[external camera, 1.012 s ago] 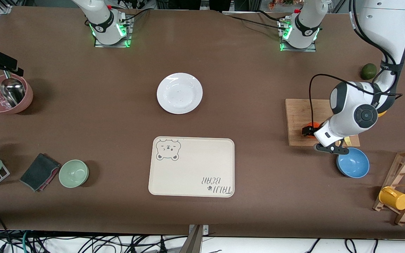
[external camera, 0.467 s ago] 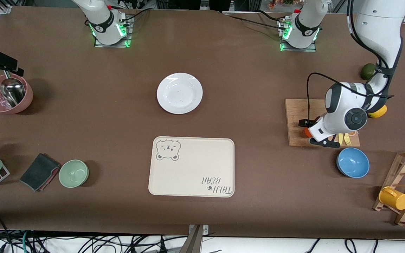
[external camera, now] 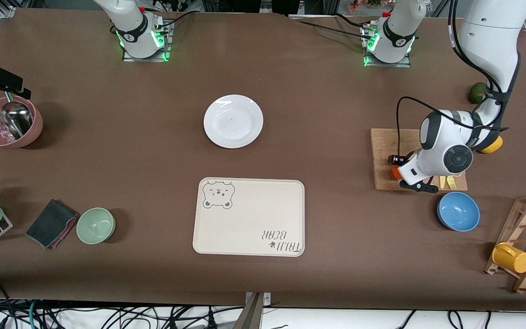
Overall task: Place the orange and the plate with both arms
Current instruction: 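Close the left gripper on the orange and lift it, then carry the orange with the left gripper over the white plate, then open the left gripper to release the orange onto the plate, then withdraw the left gripper while the right gripper reaches toward the plate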
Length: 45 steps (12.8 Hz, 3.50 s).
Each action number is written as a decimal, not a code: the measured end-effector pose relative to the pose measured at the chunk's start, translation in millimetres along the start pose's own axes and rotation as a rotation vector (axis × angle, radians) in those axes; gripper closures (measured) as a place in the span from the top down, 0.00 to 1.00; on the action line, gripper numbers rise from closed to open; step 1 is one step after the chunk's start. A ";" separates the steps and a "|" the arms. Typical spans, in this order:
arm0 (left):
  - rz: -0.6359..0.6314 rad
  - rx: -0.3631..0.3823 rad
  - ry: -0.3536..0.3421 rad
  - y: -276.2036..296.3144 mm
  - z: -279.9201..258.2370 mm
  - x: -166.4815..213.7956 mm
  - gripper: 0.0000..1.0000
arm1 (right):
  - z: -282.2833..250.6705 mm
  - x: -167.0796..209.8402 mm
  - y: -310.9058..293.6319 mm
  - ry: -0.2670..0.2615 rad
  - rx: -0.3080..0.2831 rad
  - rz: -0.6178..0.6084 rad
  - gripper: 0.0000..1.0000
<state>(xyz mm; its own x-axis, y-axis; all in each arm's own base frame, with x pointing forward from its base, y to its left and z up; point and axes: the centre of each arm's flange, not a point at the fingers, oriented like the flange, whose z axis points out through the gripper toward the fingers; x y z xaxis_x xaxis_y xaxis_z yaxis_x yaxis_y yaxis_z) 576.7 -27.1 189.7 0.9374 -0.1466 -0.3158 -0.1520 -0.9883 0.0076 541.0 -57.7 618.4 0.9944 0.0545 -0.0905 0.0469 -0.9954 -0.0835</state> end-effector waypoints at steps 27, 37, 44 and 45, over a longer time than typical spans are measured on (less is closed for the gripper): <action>-0.379 -0.284 0.115 616.0 40.4 -115.5 0.76 | 3.7 5.9 8.4 0.013 -0.021 0.012 1.00; -0.297 -0.186 -0.047 408.0 -138.0 -8.5 1.00 | 27.9 15.4 18.7 -0.055 -0.013 0.008 1.00; -0.094 -0.110 -0.127 96.6 -182.3 31.3 1.00 | 32.0 14.3 26.5 -0.104 -0.078 -0.100 1.00; -0.110 -0.100 -0.120 77.2 -185.0 31.0 1.00 | 31.4 14.4 24.8 -0.104 -0.074 -0.106 1.00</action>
<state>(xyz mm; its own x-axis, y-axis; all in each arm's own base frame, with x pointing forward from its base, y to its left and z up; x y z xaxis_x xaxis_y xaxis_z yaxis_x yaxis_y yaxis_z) 651.9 -115.5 356.0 0.9018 -0.0377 -0.4305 -0.0135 -0.9982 0.0592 553.5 -79.2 583.9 0.9686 0.1634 -0.1873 0.1616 -0.9865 -0.0248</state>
